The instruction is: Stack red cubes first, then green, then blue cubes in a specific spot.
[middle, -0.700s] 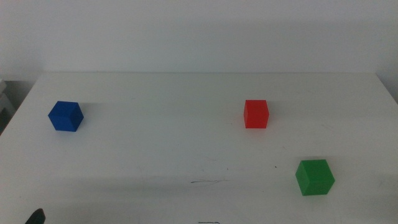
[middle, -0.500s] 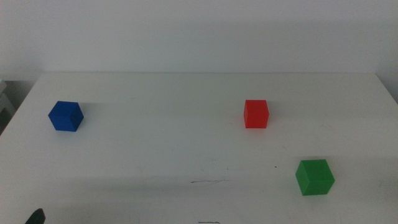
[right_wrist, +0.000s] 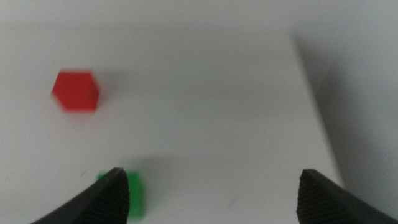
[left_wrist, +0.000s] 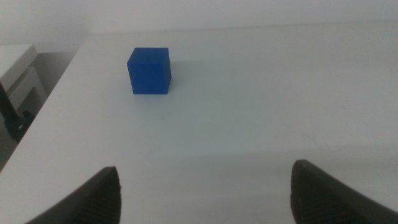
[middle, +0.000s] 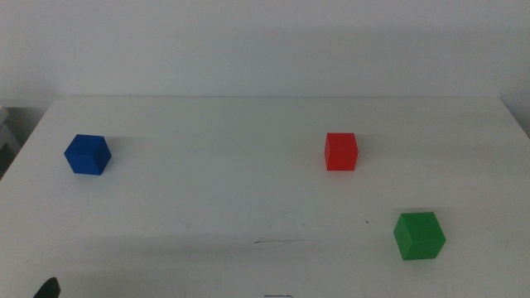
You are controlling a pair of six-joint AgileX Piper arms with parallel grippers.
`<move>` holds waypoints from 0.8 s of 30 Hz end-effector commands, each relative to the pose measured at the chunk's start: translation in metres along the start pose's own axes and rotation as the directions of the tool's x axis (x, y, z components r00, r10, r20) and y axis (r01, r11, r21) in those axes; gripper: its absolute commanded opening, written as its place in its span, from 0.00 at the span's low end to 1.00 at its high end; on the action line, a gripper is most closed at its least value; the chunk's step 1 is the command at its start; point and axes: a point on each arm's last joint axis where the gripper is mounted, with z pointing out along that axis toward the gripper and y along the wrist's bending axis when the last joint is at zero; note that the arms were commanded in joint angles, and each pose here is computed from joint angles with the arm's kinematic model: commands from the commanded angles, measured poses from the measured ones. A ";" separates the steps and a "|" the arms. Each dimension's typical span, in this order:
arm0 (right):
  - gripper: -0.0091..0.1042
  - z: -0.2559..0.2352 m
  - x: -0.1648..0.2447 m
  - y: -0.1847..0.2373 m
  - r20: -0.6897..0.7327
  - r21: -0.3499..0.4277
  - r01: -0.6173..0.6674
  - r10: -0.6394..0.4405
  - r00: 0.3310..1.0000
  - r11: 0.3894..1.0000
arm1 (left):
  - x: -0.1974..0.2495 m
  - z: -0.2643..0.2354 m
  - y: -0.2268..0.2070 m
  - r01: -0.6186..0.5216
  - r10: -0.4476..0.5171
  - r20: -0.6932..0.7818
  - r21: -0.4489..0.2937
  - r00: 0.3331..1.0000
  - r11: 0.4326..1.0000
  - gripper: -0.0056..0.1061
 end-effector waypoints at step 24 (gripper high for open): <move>0.91 0.161 -0.102 0.146 -0.463 -0.315 0.021 -0.173 0.869 0.949 | -0.008 -0.002 0.001 0.016 -0.014 0.104 -0.011 0.995 1.000 0.89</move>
